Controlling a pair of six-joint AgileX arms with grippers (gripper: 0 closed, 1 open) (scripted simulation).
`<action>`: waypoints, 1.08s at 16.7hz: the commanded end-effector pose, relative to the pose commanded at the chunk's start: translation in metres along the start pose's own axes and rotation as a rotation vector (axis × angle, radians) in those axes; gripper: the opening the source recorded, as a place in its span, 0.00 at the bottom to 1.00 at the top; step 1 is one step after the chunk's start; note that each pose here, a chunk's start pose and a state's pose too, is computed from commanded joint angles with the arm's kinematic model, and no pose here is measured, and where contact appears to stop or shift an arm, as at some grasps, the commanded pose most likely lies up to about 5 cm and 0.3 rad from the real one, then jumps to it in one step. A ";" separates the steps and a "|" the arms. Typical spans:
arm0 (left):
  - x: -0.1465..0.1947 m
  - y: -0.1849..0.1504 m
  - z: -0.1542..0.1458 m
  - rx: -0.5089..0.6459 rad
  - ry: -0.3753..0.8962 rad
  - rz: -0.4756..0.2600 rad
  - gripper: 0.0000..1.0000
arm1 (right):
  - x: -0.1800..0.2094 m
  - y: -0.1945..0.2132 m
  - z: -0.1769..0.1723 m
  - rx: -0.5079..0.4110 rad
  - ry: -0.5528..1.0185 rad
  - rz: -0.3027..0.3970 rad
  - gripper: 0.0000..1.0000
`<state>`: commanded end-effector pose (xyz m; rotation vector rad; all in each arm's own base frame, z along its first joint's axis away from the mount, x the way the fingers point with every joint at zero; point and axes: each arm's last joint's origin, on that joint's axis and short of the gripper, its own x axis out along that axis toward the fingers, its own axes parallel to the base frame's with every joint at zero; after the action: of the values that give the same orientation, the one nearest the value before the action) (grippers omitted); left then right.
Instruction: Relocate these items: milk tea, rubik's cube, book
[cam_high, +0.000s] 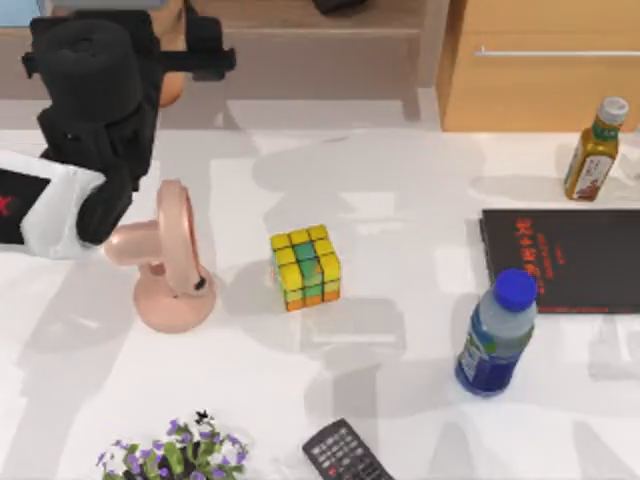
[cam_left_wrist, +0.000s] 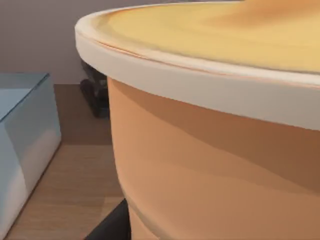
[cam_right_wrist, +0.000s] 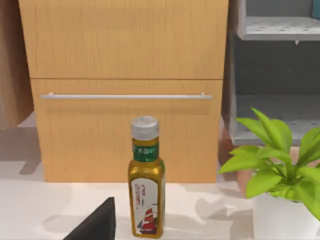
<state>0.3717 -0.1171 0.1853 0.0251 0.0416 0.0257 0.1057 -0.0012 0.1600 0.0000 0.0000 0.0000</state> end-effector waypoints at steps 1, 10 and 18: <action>-0.003 0.012 -0.012 0.008 0.015 0.021 0.00 | 0.000 0.000 0.000 0.000 0.000 0.000 1.00; -0.021 0.143 -0.081 -0.020 0.020 -0.004 0.00 | 0.000 0.000 0.000 0.000 0.000 0.000 1.00; -0.018 0.190 -0.082 -0.031 -0.046 -0.056 0.00 | 0.000 0.000 0.000 0.000 0.000 0.000 1.00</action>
<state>0.3450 0.0747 0.1090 -0.0069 -0.0039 -0.0304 0.1057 -0.0012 0.1600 0.0000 0.0000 0.0000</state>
